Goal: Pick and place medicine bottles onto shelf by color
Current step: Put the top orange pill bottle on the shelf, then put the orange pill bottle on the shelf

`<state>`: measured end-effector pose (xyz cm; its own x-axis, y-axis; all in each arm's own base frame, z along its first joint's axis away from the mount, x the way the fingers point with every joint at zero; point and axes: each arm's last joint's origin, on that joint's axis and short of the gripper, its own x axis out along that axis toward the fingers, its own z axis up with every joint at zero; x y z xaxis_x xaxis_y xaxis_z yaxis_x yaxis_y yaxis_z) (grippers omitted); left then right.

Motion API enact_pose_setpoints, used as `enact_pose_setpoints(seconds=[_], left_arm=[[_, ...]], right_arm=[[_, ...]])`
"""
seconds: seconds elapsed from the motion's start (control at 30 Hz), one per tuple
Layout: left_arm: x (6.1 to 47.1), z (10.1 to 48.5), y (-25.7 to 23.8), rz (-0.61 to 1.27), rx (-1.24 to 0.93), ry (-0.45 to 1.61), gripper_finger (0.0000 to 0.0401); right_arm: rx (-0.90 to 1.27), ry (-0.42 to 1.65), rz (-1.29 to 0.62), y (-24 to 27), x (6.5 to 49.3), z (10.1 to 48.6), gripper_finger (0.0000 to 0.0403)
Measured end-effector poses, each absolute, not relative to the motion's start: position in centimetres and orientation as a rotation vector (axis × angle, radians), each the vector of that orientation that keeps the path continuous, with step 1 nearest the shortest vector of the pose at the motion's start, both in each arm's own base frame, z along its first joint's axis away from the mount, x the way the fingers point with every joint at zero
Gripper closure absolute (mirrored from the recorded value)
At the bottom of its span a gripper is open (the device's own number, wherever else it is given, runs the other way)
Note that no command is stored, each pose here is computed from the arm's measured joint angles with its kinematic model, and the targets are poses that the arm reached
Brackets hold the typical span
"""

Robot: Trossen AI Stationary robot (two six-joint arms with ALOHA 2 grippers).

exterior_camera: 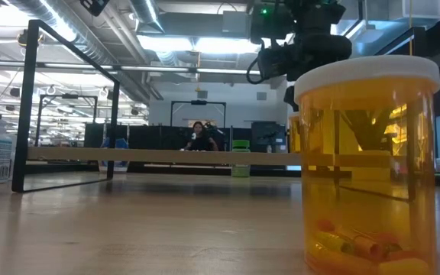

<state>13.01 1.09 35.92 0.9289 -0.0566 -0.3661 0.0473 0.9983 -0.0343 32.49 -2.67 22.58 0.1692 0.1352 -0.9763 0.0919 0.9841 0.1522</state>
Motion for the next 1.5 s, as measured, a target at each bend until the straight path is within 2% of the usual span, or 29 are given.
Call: enact_pose_setpoints(seconds=[0.63, 1.27, 1.5], left_arm=[[13.0, 35.9, 1.1, -0.053, -0.025, 0.376, 0.0376], [13.0, 35.9, 1.1, -0.053, -0.025, 0.376, 0.0376], [13.0, 35.9, 1.1, -0.053, -0.025, 0.375, 0.0376]], right_arm=[[0.134, 1.398, -0.033, -2.9, 32.9, 26.3, 0.0099], [0.092, 1.300, 0.011, -1.3, 33.7, 31.3, 0.0099], [0.041, 1.296, 0.100, -1.0, 33.3, 32.9, 0.0099]])
